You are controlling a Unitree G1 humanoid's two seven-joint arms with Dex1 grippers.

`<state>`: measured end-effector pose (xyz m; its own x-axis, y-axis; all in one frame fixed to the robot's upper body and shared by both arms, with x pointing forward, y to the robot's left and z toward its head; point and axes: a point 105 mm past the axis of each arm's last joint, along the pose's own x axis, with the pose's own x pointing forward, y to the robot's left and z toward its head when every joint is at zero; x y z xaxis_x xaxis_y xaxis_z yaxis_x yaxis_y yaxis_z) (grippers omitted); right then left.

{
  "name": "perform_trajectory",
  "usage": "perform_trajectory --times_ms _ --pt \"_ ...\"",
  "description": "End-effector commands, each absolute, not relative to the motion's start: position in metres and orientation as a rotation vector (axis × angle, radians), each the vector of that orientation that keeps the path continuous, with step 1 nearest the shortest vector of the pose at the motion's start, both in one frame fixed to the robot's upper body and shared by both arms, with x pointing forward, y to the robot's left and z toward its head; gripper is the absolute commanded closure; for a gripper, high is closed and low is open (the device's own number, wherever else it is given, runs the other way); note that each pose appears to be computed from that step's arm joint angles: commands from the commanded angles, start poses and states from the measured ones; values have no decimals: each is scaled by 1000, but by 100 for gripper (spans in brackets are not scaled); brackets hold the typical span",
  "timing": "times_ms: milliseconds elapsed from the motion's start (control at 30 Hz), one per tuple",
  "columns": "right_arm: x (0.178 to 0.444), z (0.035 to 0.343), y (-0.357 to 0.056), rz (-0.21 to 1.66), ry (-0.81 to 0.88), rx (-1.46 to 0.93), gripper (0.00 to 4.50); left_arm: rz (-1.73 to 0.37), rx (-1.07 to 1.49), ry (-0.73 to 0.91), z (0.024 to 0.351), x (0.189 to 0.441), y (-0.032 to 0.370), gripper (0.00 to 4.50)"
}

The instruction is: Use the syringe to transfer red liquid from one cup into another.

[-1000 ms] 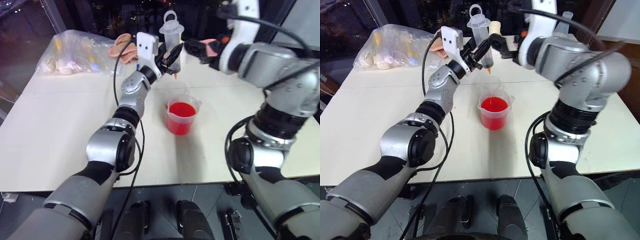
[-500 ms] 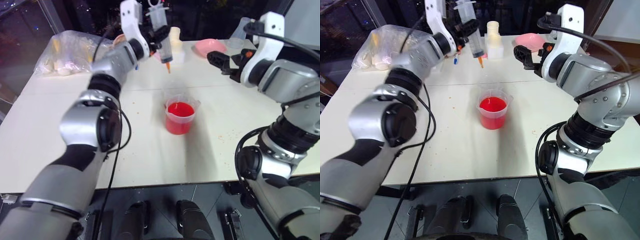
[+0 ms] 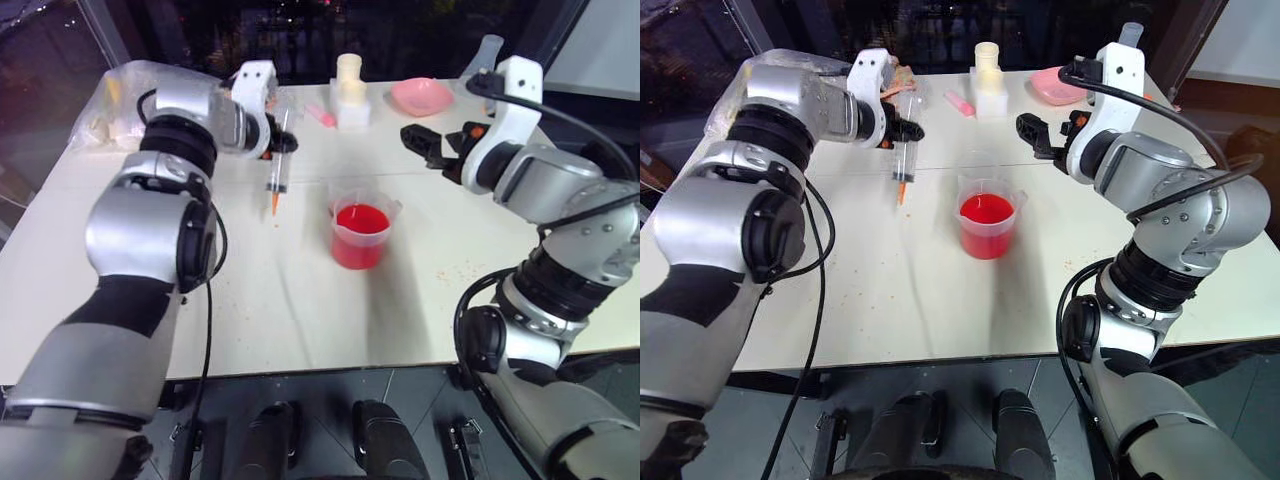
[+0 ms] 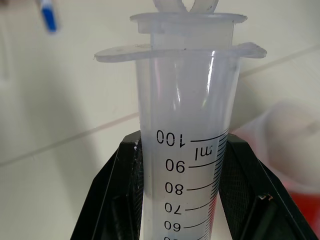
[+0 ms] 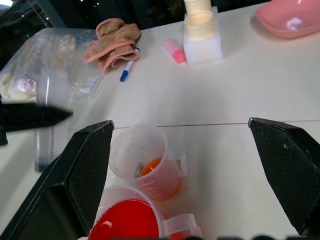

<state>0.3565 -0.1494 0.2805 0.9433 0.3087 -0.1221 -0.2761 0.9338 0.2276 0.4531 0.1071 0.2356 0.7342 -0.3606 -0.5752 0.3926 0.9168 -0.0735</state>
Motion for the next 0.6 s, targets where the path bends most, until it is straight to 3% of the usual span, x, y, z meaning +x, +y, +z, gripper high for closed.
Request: perform_trajectory --times_ms 33,233,600 --pt "351 282 -145 315 135 201 4 -374 123 712 228 446 118 295" --pt "352 277 -141 324 155 208 4 -314 169 937 194 426 128 295" --pt "352 273 -141 322 163 206 4 -179 -1 974 172 424 134 295"
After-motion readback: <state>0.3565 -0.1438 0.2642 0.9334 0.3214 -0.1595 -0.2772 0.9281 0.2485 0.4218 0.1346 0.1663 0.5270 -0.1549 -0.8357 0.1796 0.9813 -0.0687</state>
